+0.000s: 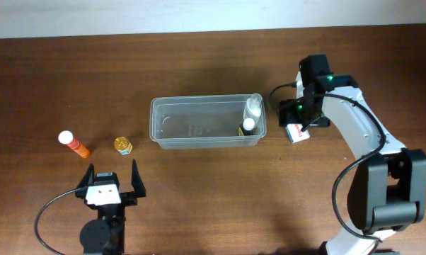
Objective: Pack container
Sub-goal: 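Lower the right gripper onto the white Panadol box and grasp it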
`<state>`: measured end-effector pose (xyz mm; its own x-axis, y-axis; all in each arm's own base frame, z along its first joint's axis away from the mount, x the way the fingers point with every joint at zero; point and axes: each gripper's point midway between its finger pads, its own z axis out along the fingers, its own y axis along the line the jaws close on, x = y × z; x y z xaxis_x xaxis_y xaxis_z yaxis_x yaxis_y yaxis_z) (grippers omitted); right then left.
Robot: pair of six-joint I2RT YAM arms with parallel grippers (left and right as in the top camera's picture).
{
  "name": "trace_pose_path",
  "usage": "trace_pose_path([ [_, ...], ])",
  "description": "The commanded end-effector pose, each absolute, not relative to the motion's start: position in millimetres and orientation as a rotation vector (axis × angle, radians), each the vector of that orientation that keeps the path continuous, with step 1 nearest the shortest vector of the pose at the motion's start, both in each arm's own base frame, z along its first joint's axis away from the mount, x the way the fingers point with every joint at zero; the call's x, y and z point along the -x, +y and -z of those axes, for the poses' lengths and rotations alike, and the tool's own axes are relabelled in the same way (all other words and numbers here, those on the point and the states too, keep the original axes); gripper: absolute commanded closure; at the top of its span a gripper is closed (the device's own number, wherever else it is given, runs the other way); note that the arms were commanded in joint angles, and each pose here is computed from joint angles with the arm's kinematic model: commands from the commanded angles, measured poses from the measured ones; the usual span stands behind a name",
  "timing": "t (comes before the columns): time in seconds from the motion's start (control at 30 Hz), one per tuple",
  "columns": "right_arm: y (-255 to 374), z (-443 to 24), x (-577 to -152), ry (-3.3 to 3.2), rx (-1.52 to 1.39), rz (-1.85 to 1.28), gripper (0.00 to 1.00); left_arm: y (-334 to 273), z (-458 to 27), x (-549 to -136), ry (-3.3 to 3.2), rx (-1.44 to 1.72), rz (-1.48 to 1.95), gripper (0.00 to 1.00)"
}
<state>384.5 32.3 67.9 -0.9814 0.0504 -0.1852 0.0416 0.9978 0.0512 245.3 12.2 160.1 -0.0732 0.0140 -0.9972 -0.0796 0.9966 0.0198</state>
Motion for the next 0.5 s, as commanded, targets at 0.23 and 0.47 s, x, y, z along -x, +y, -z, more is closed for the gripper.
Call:
trace_pose_path([
  [0.23, 35.8, -46.0, -399.6, 2.926, -0.011, -0.112, 0.13, 11.9, -158.6, -245.5, 1.642, 0.032, -0.088, 0.01],
  [0.47, 36.5, -23.4, -400.9, 2.961, 0.026, -0.115, 0.13, 11.9, -158.6, -245.5, 1.642, 0.032, -0.088, 0.01],
])
